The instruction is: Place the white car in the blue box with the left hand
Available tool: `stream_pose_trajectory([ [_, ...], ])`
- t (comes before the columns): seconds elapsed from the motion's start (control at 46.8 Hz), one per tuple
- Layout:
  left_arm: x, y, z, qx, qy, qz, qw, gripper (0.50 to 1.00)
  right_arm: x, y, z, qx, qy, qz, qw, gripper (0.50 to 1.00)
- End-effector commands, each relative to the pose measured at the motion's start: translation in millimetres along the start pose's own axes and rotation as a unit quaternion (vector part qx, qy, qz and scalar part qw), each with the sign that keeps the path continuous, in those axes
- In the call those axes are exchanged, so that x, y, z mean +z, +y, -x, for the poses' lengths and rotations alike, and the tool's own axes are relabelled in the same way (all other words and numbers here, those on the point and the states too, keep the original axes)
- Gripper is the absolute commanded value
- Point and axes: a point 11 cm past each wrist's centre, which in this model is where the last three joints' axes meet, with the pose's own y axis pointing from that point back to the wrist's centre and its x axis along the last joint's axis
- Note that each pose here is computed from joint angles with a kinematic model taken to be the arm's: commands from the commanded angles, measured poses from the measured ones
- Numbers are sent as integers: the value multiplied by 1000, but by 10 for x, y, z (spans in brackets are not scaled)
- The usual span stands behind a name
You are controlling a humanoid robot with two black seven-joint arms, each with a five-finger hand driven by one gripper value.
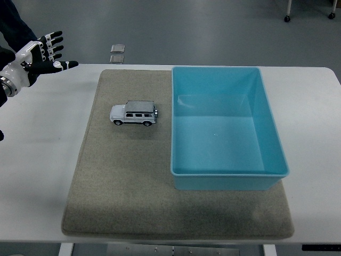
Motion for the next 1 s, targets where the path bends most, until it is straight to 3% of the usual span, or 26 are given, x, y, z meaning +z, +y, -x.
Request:
stream_pose_trajectory([
  [0.0, 0, 0, 4, 0, 0, 0, 1000, 1000, 3, 0, 1, 0, 0, 0, 1000, 936],
  [0.983, -31, -166, 468, -42, 20, 7, 999, 999, 3, 0, 1, 0, 0, 0, 1000, 936],
])
